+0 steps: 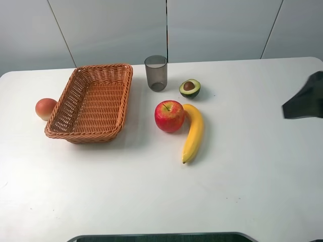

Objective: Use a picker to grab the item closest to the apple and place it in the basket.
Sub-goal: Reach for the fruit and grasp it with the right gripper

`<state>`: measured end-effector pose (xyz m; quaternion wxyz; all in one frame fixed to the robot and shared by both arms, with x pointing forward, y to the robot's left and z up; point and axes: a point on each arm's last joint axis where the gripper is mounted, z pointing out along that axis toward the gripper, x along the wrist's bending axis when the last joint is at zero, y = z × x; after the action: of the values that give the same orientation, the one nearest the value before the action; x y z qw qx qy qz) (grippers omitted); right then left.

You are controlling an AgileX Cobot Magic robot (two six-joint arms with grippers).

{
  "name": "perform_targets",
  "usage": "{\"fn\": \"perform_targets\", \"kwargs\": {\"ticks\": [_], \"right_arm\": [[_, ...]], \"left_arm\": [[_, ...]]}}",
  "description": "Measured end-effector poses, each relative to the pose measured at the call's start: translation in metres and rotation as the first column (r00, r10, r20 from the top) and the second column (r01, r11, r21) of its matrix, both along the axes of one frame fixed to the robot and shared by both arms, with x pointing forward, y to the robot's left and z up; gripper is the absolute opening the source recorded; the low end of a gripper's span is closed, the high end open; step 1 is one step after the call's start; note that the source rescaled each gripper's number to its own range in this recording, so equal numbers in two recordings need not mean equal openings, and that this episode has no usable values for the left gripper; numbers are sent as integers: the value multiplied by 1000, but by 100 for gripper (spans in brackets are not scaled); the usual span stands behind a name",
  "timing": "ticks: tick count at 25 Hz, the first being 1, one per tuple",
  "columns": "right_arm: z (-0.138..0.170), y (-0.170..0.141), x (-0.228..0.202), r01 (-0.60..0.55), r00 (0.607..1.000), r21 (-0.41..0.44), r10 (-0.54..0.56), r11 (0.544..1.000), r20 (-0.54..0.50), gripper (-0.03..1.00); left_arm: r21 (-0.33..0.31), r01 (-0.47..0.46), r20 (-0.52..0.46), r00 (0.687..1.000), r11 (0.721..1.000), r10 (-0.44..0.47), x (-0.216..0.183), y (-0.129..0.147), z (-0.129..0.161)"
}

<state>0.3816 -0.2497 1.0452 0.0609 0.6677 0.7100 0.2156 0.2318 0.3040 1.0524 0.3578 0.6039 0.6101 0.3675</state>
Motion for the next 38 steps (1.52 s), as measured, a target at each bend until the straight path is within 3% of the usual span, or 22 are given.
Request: {"fn": "perform_targets", "kwargs": {"ticks": [4, 13, 28, 38], "right_arm": [[-31, 34, 32, -102, 985, -20, 98, 995, -143, 100], [-85, 83, 80, -153, 953, -25, 141, 988, -269, 100], [-95, 100, 111, -135, 969, -11, 130, 991, -211, 100], [-107, 112, 133, -139, 965, -7, 133, 990, -226, 100]], "left_arm": [[0, 0, 0, 1000, 1000, 0, 0, 0, 0], [0, 0, 0, 1000, 1000, 0, 0, 0, 0], [2, 1, 0, 1000, 1000, -1, 0, 0, 0], [3, 2, 0, 1000, 1000, -2, 0, 0, 0]]}}
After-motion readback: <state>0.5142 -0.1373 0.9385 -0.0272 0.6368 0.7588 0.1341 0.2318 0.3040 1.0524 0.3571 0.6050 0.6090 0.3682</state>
